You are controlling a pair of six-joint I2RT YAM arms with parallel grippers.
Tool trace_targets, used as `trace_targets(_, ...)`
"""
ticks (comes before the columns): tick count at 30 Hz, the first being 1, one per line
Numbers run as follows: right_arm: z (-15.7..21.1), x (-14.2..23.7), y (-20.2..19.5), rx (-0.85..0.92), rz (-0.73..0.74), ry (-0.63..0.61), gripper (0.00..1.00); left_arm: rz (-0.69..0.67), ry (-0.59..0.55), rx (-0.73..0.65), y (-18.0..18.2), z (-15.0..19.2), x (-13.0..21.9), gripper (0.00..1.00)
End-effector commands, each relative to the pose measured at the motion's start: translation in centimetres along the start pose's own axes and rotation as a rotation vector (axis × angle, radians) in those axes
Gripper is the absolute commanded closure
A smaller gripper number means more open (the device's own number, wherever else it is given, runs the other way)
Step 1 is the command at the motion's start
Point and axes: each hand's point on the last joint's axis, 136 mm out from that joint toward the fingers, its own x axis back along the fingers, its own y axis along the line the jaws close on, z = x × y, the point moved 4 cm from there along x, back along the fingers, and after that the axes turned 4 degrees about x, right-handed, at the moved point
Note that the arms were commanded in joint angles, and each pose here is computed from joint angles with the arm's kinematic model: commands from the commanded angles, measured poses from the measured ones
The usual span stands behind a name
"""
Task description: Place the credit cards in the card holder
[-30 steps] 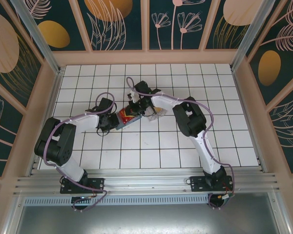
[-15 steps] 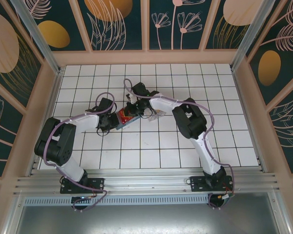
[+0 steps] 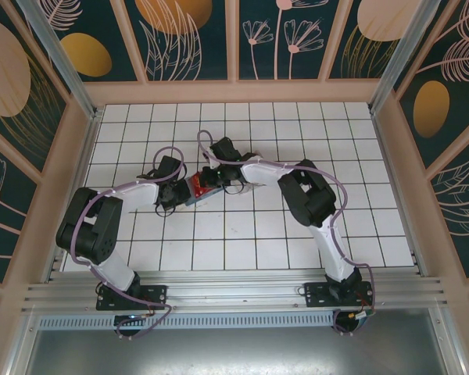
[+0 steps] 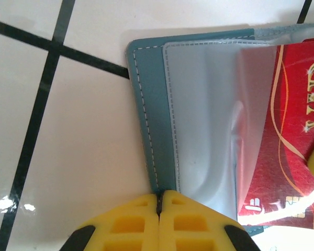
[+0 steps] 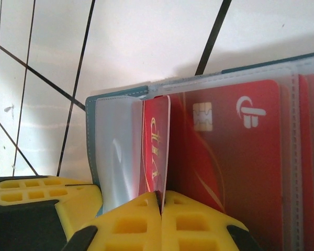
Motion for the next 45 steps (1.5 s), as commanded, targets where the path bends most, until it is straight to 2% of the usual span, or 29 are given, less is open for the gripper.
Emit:
trace_targets(1, 1.0, -1.2, -3.1, -0.033, 0.103, 0.031, 1.00, -0.234, -0.002, -0.004, 5.5, 0.8, -3.4, 0.96)
trace_targets(7, 0.6, -1.0, -4.0, 0.004, 0.125, 0.081, 1.00, -0.241, -0.006, -0.011, 5.4, 0.7, -3.2, 0.96)
trace_targets(11, 0.1, -0.2, -4.3, 0.002, 0.137, 0.047, 1.00, -0.242, -0.002, -0.011, 5.5, 0.8, -3.3, 0.96)
trace_targets(25, 0.9, -1.8, -4.8, 0.039, 0.177, 0.032, 1.00, -0.239, 0.003, -0.007, 5.7, 1.0, -3.5, 0.96)
trace_targets(31, 1.7, -2.5, -4.0, 0.027, 0.110, 0.061, 1.00, -0.244, 0.001, -0.009, 5.7, 1.0, -3.4, 0.97)
trace_targets(38, 3.3, -2.3, -2.6, 0.012, 0.009, 0.187, 1.00, -0.245, 0.000, -0.010, 5.8, 1.0, -3.3, 0.97)
trace_targets(45, 3.9, -1.7, -2.1, 0.002, -0.056, 0.230, 1.00, -0.240, 0.001, -0.007, 5.7, 1.0, -3.3, 0.97)
